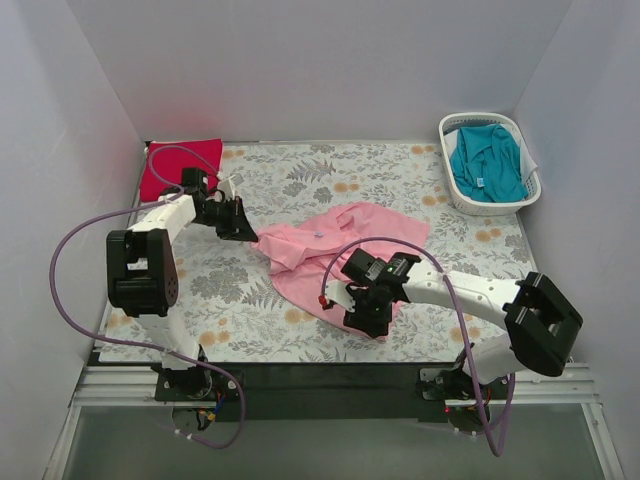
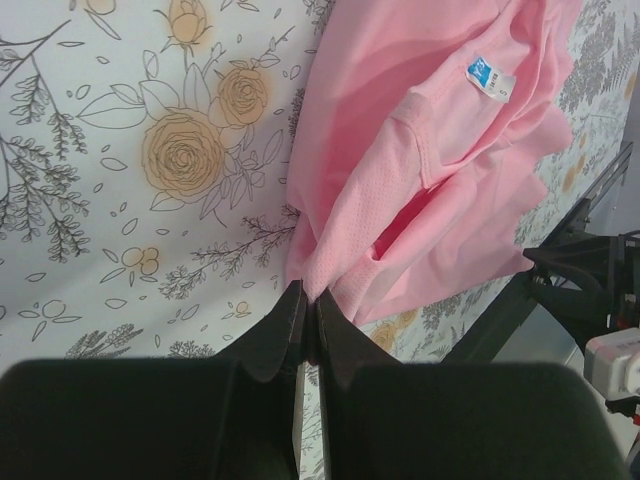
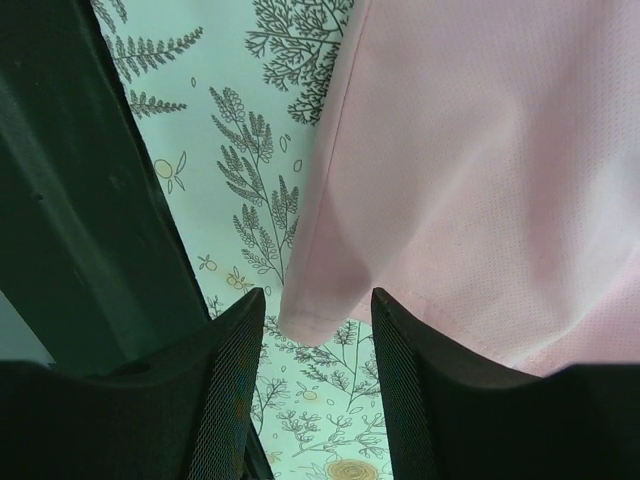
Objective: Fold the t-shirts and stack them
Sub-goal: Flatten the tshirt out
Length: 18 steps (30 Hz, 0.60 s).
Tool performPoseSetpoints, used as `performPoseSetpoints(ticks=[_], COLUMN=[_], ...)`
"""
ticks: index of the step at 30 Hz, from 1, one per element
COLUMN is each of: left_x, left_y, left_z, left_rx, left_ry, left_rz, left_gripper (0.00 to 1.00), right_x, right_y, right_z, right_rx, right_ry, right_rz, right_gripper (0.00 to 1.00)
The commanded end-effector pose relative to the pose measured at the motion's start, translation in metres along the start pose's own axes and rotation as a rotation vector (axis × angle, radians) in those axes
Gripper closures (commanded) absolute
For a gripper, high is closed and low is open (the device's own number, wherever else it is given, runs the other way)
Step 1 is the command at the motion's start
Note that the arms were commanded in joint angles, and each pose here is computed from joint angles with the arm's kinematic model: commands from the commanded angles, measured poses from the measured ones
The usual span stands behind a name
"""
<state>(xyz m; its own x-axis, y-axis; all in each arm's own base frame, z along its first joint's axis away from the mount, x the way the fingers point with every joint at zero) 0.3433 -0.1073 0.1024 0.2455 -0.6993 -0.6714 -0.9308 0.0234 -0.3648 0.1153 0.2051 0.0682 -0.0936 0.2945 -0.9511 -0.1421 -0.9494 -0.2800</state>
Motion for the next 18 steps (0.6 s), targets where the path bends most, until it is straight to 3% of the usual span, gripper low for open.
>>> performPoseSetpoints(ticks=[1, 13, 15, 18], left_x=[-0.012, -0.012, -0.012, -0.011], left_y=[-0.009, -0.009, -0.008, -0.006], left_z=[-0.002, 0.001, 0.002, 0.004], left_rx=[0.017, 0.009, 0.004, -0.007], left_ry=[0.013, 0.013, 0.014, 0.012], left_rz=[-0.043, -0.041, -0.041, -0.039], left_gripper=[1.0, 1.0, 1.0, 1.0], right_x=[-0.009, 0.009, 0.012, 0.012], right_y=[-0.006, 0.004, 0.004, 0.003], right_z=[0.003, 0.004, 0.004, 0.005], right_rx=[-0.022, -0.045, -0.05, -0.056], right_ry=[0.024, 0.042, 0.04, 0.043], right_rz=[0.009, 0.103, 0.108, 0.109], right_gripper=[0.47, 0.52, 0.58, 0.79])
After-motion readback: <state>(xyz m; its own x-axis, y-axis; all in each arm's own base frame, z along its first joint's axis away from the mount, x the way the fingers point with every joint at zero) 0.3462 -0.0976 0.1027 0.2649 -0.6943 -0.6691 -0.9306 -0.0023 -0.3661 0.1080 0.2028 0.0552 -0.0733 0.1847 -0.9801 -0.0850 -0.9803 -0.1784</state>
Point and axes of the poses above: each gripper's point midway between its finger pads, its own x axis out along the fingers, its own z axis along the line the jaws close on, y = z × x, the point moved 2 cm from there along -x, back along the fingers, and after that the axes turned 1 degree about x, right-handed, at the moved point
